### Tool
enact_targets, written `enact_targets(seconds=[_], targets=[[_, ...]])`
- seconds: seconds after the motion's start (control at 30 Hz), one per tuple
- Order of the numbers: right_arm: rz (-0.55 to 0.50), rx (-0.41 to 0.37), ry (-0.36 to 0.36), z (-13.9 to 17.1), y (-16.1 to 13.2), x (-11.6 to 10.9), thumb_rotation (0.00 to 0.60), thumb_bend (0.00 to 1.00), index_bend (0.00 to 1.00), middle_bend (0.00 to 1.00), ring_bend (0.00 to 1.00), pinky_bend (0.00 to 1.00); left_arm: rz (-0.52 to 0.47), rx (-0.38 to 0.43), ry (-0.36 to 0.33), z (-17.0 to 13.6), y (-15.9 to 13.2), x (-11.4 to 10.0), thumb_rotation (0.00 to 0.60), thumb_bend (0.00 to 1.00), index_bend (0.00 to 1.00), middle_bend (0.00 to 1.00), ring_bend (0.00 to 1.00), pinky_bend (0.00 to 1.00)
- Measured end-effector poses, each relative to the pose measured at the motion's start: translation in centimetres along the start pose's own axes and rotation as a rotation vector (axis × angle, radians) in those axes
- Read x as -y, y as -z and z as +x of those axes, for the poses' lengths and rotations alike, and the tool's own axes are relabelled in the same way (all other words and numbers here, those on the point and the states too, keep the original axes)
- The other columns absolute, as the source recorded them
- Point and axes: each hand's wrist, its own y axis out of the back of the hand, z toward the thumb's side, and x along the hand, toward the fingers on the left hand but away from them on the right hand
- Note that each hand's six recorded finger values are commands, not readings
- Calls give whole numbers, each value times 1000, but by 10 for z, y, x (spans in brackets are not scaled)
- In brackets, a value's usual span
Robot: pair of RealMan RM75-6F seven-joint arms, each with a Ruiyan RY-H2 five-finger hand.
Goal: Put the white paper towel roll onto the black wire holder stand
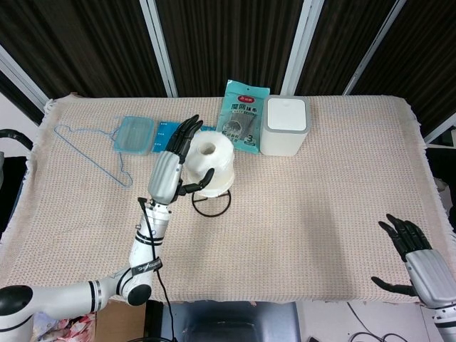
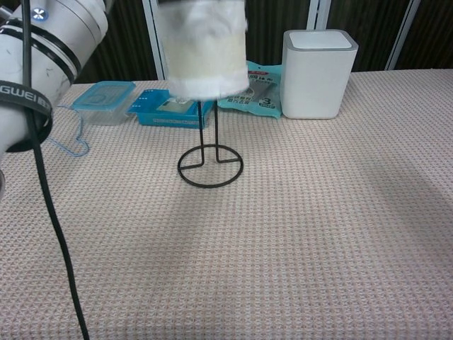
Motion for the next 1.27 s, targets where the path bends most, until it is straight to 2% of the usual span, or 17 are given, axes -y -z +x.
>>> enact_targets(seconds=[0.33, 0.47, 0.57, 0.7, 0.8, 0.97, 1.07, 1.13, 1.27], targets=[[2, -4, -1, 1, -1, 1, 600, 136, 0, 0, 0, 0, -7, 28, 16, -12, -5, -6, 600, 364, 0, 0, 0, 111], [3, -9, -3, 1, -2, 1, 600, 136, 0, 0, 0, 0, -16, 42, 55, -26, -7, -11, 600, 397, 0, 0, 0, 92], [3, -10, -4, 1, -2, 1, 600, 136, 0, 0, 0, 0, -4, 50, 95, -45, -4, -24, 600, 401, 0, 0, 0, 82], [12, -12, -16, 0, -3, 5, 600, 137, 0, 0, 0, 0, 119, 58, 155, -88, 18, -51, 600, 401, 0, 0, 0, 67], [25, -13, -33, -1, -5, 10, 600, 136, 0, 0, 0, 0, 220, 36, 204, -139, 42, -69, 600, 403, 0, 0, 0, 57], [55, -20, -56, -4, -10, 20, 600, 137, 0, 0, 0, 0, 438, -96, 252, -228, 97, -102, 600, 404, 0, 0, 0, 54], [69, -18, -67, -5, -11, 26, 600, 136, 0, 0, 0, 0, 565, -153, 277, -269, 119, -120, 600, 418, 0, 0, 0, 46], [75, -16, -71, -6, -12, 29, 600, 137, 0, 0, 0, 0, 635, -154, 296, -282, 125, -126, 600, 418, 0, 0, 0, 42], [90, -21, -76, -6, -16, 33, 600, 137, 0, 0, 0, 0, 732, -163, 285, -291, 127, -132, 600, 417, 0, 0, 0, 43]])
